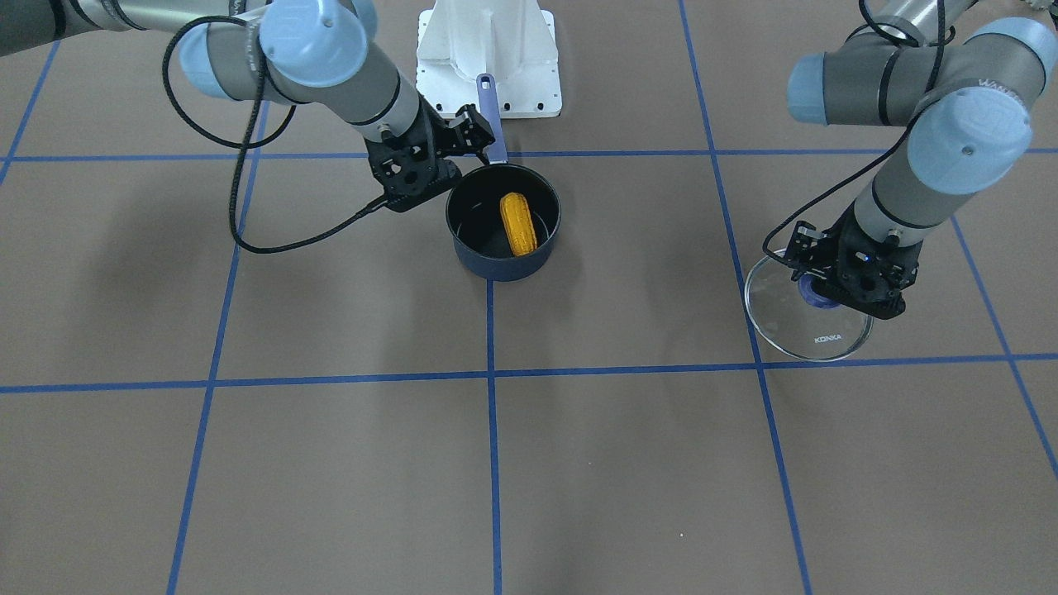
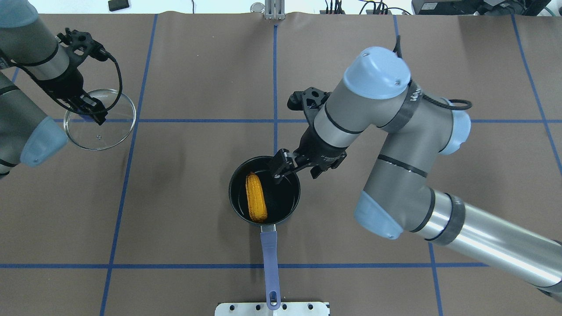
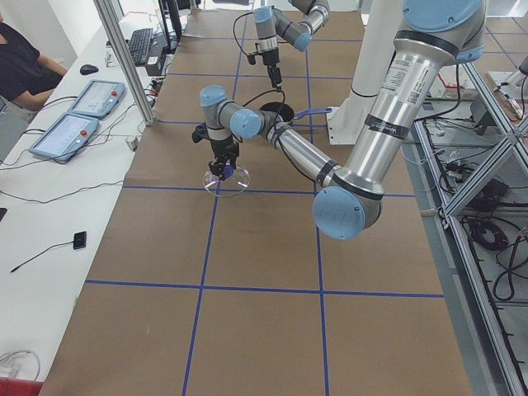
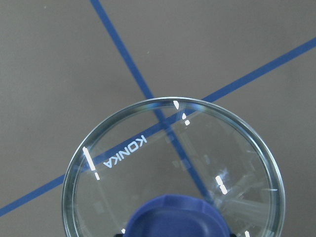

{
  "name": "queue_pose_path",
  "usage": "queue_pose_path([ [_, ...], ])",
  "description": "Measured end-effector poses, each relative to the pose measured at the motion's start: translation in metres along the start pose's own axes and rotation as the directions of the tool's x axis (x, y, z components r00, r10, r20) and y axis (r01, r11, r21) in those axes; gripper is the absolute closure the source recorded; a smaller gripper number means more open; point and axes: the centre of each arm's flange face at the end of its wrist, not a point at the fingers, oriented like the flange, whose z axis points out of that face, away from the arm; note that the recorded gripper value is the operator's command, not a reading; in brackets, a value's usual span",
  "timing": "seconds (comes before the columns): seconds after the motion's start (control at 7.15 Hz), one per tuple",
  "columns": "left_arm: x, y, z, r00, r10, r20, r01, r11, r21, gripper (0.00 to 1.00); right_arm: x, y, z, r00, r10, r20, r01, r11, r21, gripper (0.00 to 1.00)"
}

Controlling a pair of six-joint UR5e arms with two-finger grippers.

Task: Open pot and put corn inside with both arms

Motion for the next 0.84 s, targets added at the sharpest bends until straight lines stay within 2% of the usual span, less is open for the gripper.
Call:
queue_pose_path([
  [0.28,-0.022,0.016,0.026,1.0,0.01,0.002,-0.01,1.0,-0.015,0.28,0.076,-0.007,-0.056,0.996,0.072,-0.045,-0.068,0.994,0.082,0.0],
  [0.56,-0.033,0.025,0.04,1.0,0.007,0.002,-0.007,1.0,-0.028,0.28,0.137,-0.023,-0.109,0.989,0.108,-0.104,-0.088,0.979,0.186,0.0],
  [0.7,-0.036,0.028,0.044,1.0,0.003,-0.004,-0.003,0.999,-0.035,0.27,0.187,-0.031,-0.141,0.98,0.119,-0.158,-0.079,0.968,0.238,0.0],
  [0.84,-0.039,0.033,0.05,1.0,-0.001,-0.011,0.0,0.999,-0.043,0.26,0.243,-0.038,-0.169,0.96,0.13,-0.247,-0.06,0.96,0.272,0.0],
])
